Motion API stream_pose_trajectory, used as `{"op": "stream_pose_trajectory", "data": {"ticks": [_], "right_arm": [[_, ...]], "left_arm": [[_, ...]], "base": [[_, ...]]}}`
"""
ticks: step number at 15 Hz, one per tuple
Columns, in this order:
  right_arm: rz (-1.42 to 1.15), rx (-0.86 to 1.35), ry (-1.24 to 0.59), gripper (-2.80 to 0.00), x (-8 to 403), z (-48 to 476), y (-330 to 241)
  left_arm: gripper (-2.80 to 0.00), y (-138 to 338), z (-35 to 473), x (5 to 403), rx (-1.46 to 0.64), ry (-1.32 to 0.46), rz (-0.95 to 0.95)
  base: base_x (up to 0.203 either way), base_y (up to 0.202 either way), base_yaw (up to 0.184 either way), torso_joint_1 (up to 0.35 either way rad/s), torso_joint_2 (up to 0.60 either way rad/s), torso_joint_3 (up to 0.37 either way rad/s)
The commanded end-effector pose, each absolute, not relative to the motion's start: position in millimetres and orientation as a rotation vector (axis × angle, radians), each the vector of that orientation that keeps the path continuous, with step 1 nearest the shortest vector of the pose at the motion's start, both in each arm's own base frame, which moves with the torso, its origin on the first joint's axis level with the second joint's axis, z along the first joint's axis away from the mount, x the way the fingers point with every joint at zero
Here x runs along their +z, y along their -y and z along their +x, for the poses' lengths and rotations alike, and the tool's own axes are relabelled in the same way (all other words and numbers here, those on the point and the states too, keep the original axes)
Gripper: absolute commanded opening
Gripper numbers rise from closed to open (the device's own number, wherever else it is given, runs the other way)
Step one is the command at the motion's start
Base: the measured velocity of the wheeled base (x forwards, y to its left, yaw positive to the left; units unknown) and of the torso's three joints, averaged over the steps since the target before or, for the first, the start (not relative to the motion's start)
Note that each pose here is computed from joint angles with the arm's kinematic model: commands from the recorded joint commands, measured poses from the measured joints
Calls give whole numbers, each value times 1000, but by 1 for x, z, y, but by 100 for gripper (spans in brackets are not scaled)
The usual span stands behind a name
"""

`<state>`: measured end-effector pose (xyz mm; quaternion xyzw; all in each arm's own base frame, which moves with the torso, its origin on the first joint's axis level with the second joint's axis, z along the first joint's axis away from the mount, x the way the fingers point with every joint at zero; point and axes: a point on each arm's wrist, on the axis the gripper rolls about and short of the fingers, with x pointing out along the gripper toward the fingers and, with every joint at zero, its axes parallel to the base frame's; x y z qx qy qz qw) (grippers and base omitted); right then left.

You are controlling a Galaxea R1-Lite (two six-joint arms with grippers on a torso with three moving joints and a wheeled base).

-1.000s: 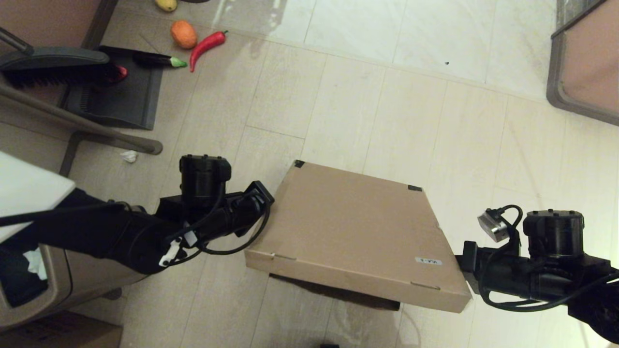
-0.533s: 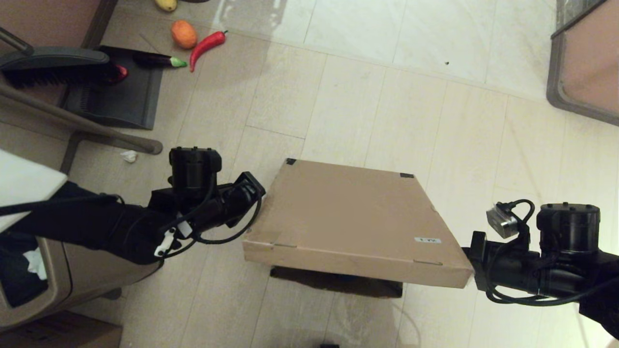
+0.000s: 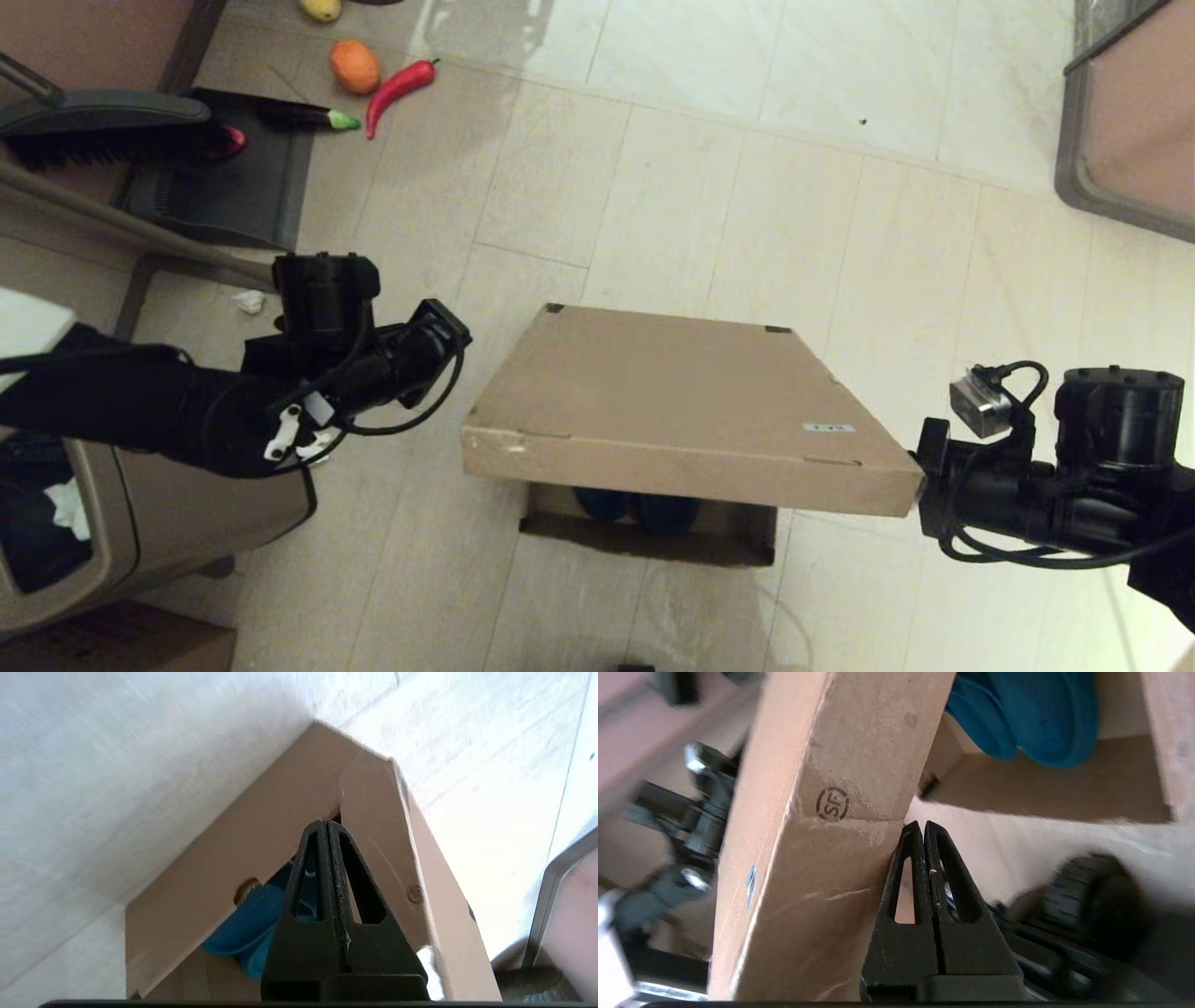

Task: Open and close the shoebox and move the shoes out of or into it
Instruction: Open the shoe box

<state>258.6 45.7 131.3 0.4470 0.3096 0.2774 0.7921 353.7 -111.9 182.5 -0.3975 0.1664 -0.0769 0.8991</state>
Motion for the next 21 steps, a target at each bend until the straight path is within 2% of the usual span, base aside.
{"op": "stream_pose_trajectory", "data": {"ticks": [1, 9, 16, 19, 21], "right_arm": [[983, 615, -633, -280, 143, 262, -46], [1128, 661, -529, -280, 191, 285, -46], [1141, 665, -407, -280, 207, 366, -35], [1015, 700, -333, -280, 220, 360, -38], [810, 715, -333, -280, 216, 341, -49]], "left_arm": [[-280, 105, 354, 186, -146, -326, -834], [-280, 103, 353, 179, -130, -350, -829], [-280, 98, 333, 184, -123, -367, -825], [-280, 92, 320, 185, -81, -348, -793], [-280, 87, 306, 177, -60, -360, -667]], "base": [[0, 0, 0, 0, 0, 0], [0, 0, 0, 0, 0, 0], [0, 0, 0, 0, 0, 0], [0, 0, 0, 0, 0, 0], [0, 0, 0, 0, 0, 0]]}}
